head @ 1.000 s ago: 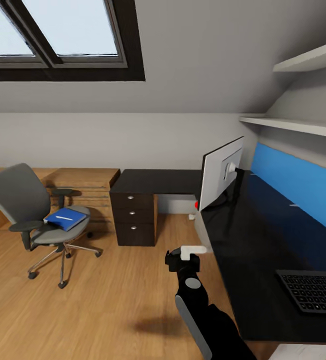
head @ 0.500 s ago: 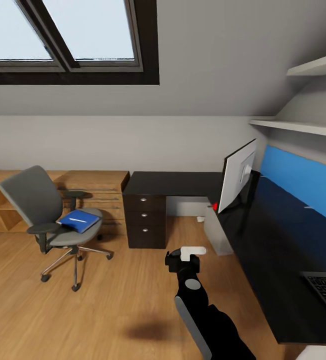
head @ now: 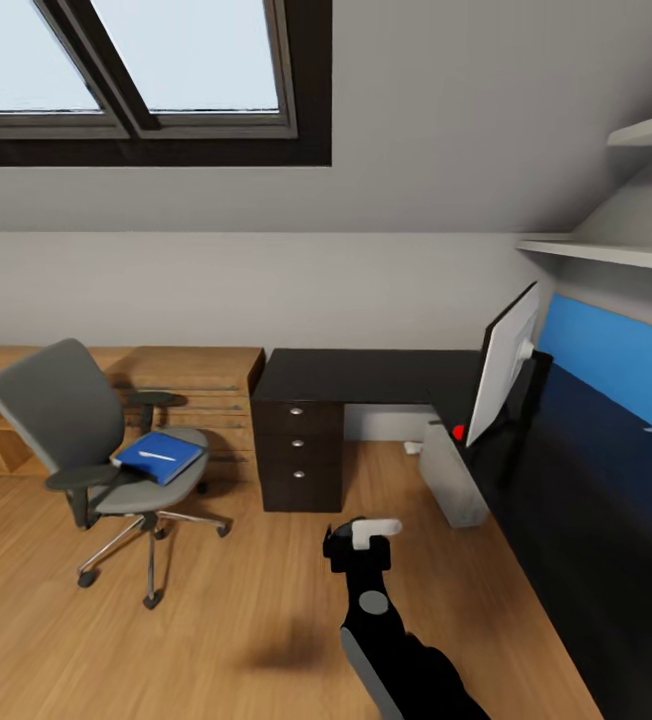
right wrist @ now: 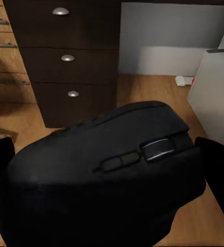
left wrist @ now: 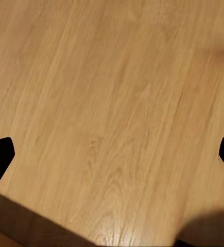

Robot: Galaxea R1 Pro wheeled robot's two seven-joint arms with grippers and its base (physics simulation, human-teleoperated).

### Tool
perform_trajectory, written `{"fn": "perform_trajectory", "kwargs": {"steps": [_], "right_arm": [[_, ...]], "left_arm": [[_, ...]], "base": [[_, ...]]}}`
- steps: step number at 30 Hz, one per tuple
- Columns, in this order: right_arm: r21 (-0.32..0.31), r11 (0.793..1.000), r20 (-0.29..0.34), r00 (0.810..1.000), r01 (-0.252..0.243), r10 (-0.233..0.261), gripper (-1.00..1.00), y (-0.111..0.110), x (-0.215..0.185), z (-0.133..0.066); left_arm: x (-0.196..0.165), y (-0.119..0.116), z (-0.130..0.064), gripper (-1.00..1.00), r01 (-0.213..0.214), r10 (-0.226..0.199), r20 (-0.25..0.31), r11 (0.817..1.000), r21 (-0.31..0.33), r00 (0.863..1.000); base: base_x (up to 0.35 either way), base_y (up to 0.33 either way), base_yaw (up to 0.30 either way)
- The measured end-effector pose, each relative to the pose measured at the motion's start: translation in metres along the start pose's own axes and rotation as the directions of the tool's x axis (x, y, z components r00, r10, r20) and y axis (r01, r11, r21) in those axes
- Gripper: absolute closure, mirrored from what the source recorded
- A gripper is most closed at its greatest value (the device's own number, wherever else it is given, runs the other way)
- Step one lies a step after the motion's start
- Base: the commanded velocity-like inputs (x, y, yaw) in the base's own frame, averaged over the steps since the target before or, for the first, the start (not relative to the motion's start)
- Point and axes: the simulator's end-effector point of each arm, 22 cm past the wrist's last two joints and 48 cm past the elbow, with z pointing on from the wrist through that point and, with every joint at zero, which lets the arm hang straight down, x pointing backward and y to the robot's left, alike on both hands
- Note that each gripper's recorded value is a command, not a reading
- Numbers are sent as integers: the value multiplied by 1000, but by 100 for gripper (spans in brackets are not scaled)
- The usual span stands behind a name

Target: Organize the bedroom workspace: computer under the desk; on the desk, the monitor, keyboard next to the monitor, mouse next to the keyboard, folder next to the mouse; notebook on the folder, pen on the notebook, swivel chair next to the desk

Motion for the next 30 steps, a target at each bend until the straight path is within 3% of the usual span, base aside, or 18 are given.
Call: {"fn": "perform_trajectory", "kwargs": {"steps": [7,11,13,16,22,30], "right_arm": [[-21,998,-101,993,62,-64,100,-3,65,13],[-11,995,-128,987,101,-101,100,-16,83,32],[-16,990,-141,979,144,-144,100,-32,92,52],[-16,986,-144,976,163,-164,100,-42,94,60],[-15,986,-141,975,169,-169,100,-47,94,64],[-10,992,-58,990,128,-128,100,-42,68,67]], "left_arm": [[0,0,0,-100,0,0,0,1000,0,1000],[0,0,0,-100,0,0,-1,1000,0,1000],[0,0,0,-100,0,0,-2,1000,0,1000],[0,0,0,-100,0,0,-2,1000,0,1000],[2,-5,-2,-100,4,-4,-6,1000,6,1000],[3,-6,-2,-100,5,-5,-8,1000,8,1000]], "base": [[329,2,0],[330,0,0],[332,18,0],[333,72,0],[333,127,0],[333,137,0]]}}
